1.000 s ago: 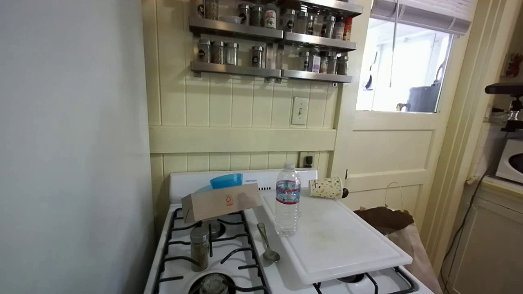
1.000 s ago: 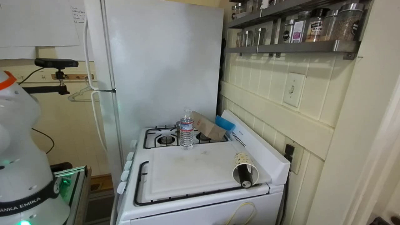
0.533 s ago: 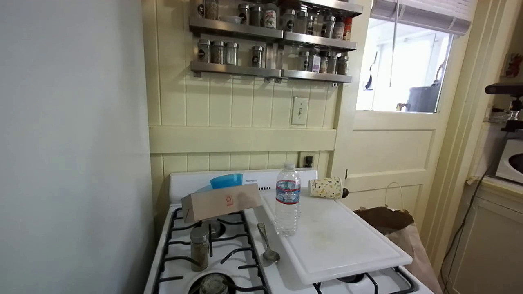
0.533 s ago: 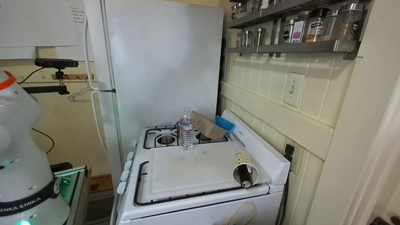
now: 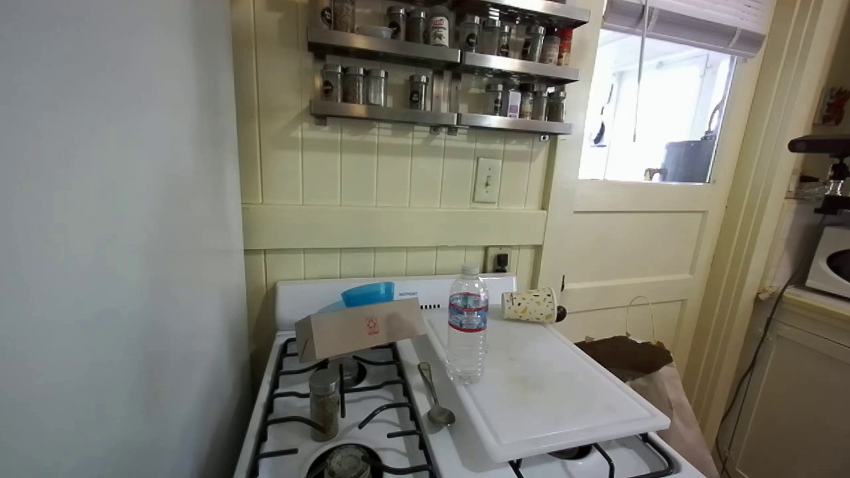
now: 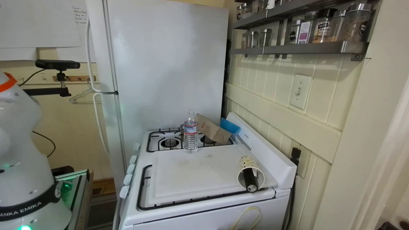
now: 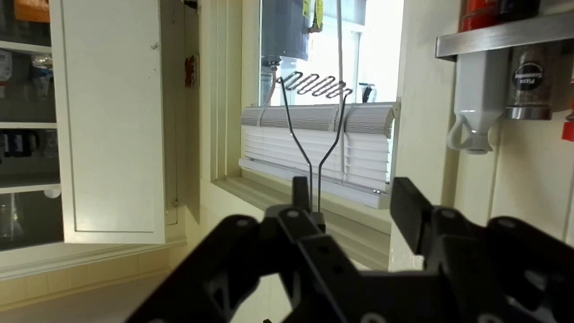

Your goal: Pick up the potato masher

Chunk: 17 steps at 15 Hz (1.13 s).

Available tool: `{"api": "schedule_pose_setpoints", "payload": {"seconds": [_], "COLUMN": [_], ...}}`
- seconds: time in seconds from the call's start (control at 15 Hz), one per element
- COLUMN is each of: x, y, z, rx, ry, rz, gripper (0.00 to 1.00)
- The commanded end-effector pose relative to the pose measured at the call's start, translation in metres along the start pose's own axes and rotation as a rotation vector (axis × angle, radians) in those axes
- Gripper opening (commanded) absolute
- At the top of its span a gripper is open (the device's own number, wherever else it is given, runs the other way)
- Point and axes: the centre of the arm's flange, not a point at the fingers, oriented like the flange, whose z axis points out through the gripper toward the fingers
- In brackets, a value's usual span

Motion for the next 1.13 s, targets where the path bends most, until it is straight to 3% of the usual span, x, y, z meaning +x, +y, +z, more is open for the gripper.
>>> {"api": "schedule_pose_setpoints", "payload": {"seconds": [0.0,0.13,0.2,0.33,0.67,0.93,1.0,1.07], "x": [-0.001,-0.007,-0.011,-0.02,-0.055,-0.096,-0.069,-0.073], "y": [0.002,0.008,0.015,0.027,0.043,0.048,0.034,0.036], "z": [-0.003,-0.009,-0.011,-0.009,0.016,0.054,0.038,0.044], "rx": [-0.043,-0.109,-0.089,-0.024,0.141,0.171,0.153,0.144], "ry": [-0.011,0.035,-0.002,-0.093,-0.3,-0.532,-0.456,-0.471], "rz": [0.0,-0.054,-0.109,-0.19,-0.264,-0.331,-0.284,-0.29], "gripper": [0.83,0.98,1.0,1.0,1.0,1.0,1.0,1.0]}}
